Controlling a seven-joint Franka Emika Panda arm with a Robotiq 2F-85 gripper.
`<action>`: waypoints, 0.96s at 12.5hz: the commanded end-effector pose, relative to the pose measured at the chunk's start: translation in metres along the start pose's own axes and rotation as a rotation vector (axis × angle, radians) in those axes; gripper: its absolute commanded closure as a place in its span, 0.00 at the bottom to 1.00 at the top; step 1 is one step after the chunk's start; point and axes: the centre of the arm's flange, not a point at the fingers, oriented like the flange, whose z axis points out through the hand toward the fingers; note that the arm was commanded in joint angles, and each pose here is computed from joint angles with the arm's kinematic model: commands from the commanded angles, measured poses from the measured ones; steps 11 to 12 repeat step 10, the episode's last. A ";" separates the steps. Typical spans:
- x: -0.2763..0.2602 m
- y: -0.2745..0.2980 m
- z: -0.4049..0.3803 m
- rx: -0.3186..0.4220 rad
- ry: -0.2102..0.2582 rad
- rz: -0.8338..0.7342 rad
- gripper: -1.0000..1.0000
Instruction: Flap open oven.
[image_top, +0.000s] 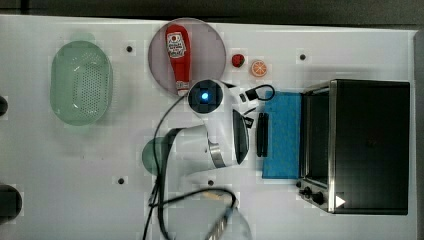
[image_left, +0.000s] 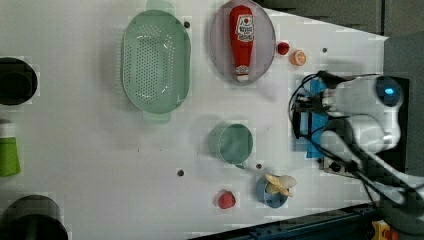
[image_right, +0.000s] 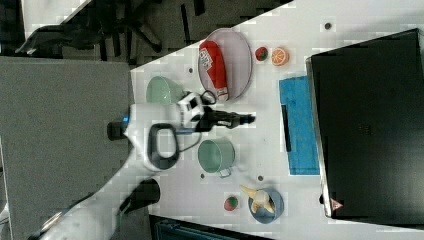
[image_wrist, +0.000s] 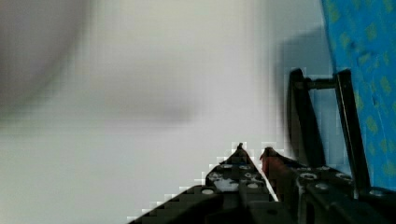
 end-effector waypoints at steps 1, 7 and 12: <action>0.022 0.019 -0.118 0.159 0.030 0.201 0.83; 0.017 0.062 -0.288 0.261 -0.114 0.464 0.83; 0.011 0.076 -0.327 0.270 -0.114 0.487 0.83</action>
